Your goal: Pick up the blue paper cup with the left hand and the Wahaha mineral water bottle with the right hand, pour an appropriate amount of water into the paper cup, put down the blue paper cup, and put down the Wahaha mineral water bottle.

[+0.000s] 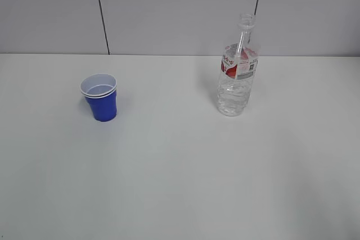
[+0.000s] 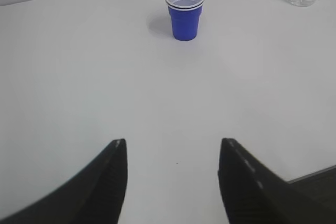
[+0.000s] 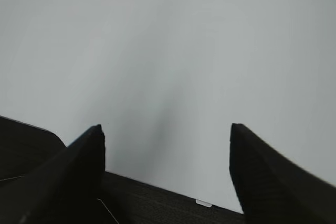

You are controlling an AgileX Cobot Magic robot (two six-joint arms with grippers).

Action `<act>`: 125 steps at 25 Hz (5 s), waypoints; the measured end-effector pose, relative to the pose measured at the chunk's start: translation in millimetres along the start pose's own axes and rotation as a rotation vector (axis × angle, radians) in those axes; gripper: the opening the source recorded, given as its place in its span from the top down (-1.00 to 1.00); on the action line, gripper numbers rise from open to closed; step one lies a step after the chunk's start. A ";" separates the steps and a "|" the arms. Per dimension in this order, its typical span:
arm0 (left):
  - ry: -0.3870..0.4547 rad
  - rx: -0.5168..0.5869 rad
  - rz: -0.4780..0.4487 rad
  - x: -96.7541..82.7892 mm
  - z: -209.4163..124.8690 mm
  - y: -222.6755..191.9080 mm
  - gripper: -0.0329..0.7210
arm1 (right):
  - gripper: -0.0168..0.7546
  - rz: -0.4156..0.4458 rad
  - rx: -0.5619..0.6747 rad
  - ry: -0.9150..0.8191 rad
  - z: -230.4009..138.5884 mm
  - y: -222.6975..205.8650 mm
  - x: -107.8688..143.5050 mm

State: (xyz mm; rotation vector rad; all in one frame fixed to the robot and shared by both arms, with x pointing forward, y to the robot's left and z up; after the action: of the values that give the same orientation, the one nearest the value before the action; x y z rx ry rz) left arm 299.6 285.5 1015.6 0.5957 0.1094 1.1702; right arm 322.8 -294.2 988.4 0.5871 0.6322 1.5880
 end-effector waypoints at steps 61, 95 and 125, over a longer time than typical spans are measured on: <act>0.114 0.051 0.195 13.5 -4.9 2.3 0.27 | -0.46 -0.113 -0.077 -0.100 -2.7 10.7 -14.2; 0.150 0.067 0.257 17.5 -6.6 3.6 0.27 | -0.46 -0.154 -0.236 -0.141 -7.9 30.8 -18.3; 0.150 0.067 0.257 17.5 -6.6 3.6 0.27 | -0.46 -0.154 -0.236 -0.141 -7.9 30.8 -18.3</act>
State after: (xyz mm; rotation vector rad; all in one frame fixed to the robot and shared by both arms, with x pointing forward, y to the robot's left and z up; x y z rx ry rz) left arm 301.2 304.4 1015.7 0.5921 0.2052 1.4651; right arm 297.2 -315.5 1003.9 0.4580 0.3690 1.4377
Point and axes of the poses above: a point on each arm's last joint axis where the gripper is mounted, y pointing back along that axis away from the gripper, x along the wrist's bending axis when the last joint is at zero, z = x × y, the point moved 8 cm from there along -y, pointing out along that axis toward the gripper, and after that the axes turned 14 degrees about -y, right-handed, at the moved point
